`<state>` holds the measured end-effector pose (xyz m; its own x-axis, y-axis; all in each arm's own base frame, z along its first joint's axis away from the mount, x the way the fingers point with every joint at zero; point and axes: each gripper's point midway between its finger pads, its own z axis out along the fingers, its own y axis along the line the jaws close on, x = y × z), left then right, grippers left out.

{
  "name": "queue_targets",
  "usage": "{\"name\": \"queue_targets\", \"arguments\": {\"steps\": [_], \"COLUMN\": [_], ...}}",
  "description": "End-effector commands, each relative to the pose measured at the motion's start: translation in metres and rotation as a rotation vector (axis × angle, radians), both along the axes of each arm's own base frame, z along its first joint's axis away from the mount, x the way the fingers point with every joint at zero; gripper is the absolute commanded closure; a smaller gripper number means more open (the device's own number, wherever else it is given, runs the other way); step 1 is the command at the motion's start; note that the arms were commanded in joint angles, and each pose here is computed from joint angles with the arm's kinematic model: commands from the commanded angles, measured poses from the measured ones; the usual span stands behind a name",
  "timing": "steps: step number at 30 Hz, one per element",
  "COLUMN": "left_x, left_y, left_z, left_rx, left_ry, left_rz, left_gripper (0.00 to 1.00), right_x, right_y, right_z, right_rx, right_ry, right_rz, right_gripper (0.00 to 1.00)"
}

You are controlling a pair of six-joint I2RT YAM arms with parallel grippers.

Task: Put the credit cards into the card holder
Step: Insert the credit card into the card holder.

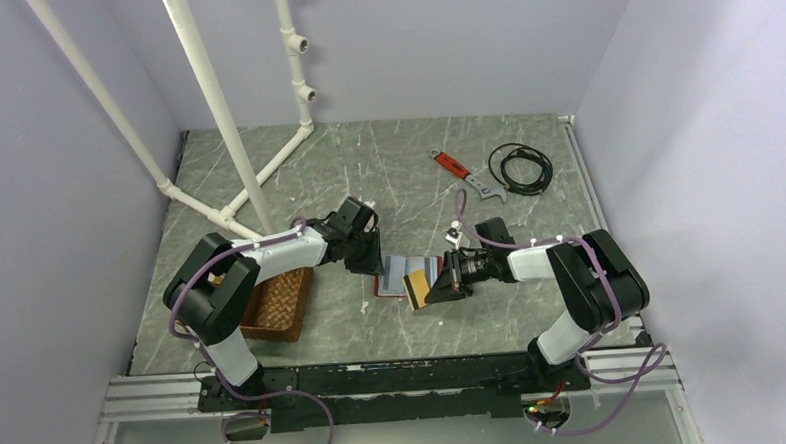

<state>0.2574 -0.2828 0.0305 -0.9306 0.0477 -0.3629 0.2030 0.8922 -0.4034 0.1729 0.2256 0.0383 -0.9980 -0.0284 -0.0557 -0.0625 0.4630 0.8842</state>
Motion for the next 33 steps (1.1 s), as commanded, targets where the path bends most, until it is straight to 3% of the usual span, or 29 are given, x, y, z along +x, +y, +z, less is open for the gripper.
{"name": "queue_targets", "arguments": {"steps": [1, 13, 33], "left_x": [-0.026, -0.030, -0.034], "left_y": [0.029, 0.030, 0.023], "left_z": [-0.029, -0.027, -0.022], "left_rx": [0.124, 0.120, 0.073], "left_ry": [0.091, 0.097, 0.115], "left_rz": [-0.002, -0.011, -0.010], "left_gripper": [0.73, 0.74, 0.75], "right_x": [0.014, 0.056, 0.062], "right_y": [0.007, 0.020, 0.015], "right_z": [0.008, -0.005, -0.013], "right_rx": [0.057, 0.070, 0.041], "right_ry": [-0.045, -0.041, -0.044], "right_rz": [-0.011, -0.091, -0.221], "right_gripper": [1.00, 1.00, 1.00]}}
